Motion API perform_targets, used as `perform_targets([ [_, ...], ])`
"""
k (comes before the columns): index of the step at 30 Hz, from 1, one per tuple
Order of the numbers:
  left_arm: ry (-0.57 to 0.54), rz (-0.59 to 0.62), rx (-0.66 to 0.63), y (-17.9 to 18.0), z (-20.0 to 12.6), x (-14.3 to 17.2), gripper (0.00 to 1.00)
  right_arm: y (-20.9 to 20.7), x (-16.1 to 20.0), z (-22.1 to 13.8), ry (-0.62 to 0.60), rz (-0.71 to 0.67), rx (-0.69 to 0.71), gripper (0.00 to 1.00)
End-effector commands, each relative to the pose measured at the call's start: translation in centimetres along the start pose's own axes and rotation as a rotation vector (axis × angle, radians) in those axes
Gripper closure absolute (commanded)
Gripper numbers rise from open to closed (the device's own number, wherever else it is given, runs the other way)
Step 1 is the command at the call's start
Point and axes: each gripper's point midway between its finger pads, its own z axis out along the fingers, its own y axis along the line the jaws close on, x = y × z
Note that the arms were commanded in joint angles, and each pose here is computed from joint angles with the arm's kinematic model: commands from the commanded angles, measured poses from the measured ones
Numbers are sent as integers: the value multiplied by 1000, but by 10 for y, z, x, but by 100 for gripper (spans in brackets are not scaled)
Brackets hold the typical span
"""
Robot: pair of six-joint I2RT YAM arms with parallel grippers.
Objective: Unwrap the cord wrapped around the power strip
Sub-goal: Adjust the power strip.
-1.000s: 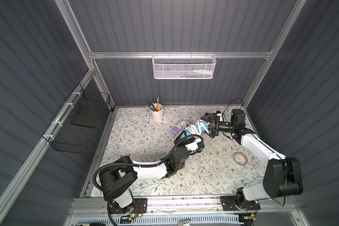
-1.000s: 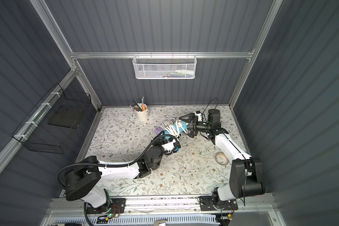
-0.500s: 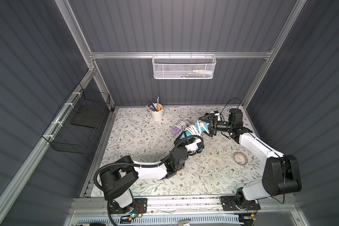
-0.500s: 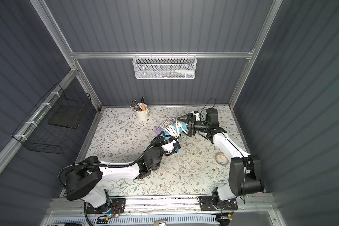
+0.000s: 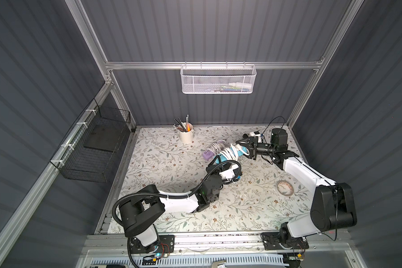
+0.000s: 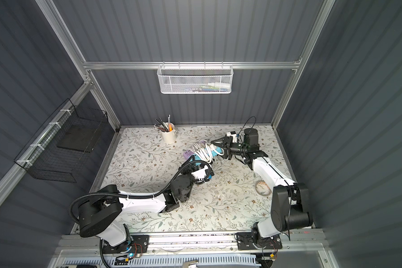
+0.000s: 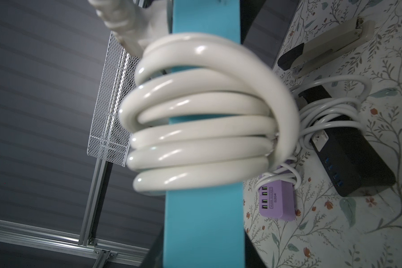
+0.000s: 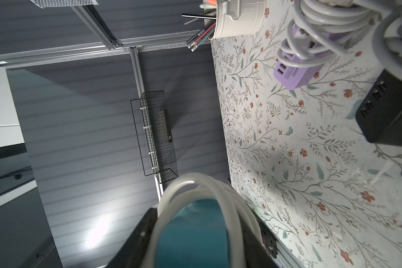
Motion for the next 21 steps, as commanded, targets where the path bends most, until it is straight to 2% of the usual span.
perform_targets([
  [1,-36,-79,-70,15,0,-11,73,12,11,3,52,-91,-41,56],
  [3,-33,-84,-102,18,0,-11,41,12,12,3,51,-90,-45,57],
  [5,-28,-82,-131,20,2,-10,20,13,12,3,50,-92,-49,58],
  [6,-24,-83,-144,21,2,-10,2,14,13,2,48,-96,-54,59],
  [9,-13,-89,-166,22,4,-10,0,17,13,2,45,-104,-62,61],
  [13,-18,-185,-172,39,1,-12,0,21,12,1,34,-125,-78,61],
  [16,-45,-322,-127,59,-7,-15,0,27,8,-2,13,-148,-101,60],
  [21,-75,-565,35,88,-17,-11,0,39,-5,-10,-53,-221,-123,59],
])
